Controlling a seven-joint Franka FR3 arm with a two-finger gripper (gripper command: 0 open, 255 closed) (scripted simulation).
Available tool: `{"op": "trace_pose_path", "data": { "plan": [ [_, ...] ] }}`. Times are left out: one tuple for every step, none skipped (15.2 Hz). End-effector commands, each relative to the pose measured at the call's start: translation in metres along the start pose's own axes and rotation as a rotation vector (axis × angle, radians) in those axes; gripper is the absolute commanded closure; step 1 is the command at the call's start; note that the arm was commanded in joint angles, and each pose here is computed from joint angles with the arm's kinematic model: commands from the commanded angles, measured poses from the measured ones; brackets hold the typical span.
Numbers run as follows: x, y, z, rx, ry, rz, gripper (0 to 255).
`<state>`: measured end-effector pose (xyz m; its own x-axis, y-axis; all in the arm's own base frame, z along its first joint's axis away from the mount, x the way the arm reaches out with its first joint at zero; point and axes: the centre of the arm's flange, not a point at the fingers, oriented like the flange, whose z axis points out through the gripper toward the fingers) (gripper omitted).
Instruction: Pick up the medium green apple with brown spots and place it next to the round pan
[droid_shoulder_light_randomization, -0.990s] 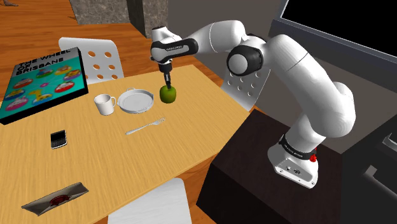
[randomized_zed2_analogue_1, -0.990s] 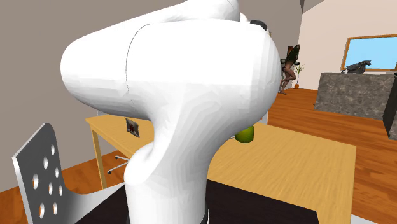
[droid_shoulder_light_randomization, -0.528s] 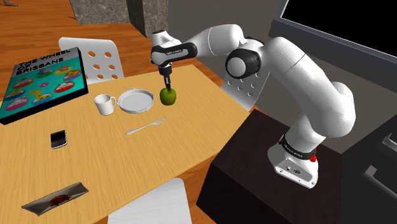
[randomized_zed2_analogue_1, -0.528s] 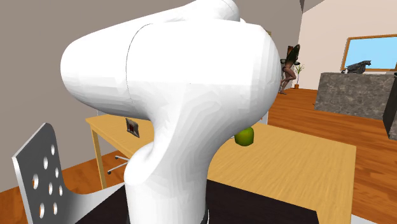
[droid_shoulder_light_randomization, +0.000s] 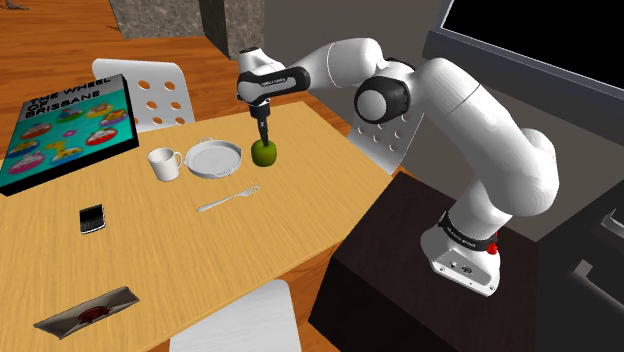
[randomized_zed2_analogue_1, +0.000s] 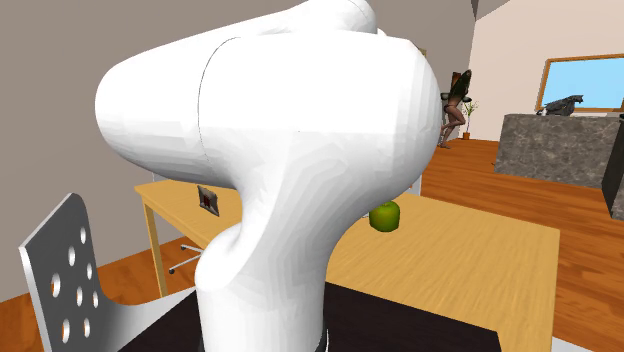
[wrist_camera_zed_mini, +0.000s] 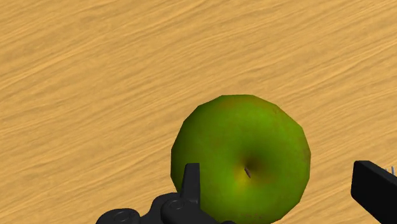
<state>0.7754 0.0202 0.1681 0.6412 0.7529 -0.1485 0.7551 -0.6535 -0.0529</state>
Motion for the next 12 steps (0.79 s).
{"op": "trace_pose_path", "data": {
  "plan": [
    [0.0, 0.0, 0.0, 0.0, 0.0, 0.0, 0],
    [0.0, 0.0, -0.013, 0.0, 0.0, 0.0, 0],
    [0.0, 0.0, -0.026, 0.0, 0.0, 0.0, 0],
    [0.0, 0.0, -0.04, 0.0, 0.0, 0.0, 0],
    [0.0, 0.0, -0.05, 0.0, 0.0, 0.0, 0],
    [0.0, 0.0, -0.05, 0.0, 0.0, 0.0, 0],
    [0.0, 0.0, -0.05, 0.0, 0.0, 0.0, 0],
    [0.0, 0.0, -0.05, 0.0, 0.0, 0.0, 0],
    [0.0, 0.0, -0.05, 0.0, 0.0, 0.0, 0],
    [0.0, 0.0, -0.05, 0.0, 0.0, 0.0, 0],
    [0.0, 0.0, -0.05, 0.0, 0.0, 0.0, 0],
    [0.0, 0.0, -0.05, 0.0, 0.0, 0.0, 0]
  ]
}}
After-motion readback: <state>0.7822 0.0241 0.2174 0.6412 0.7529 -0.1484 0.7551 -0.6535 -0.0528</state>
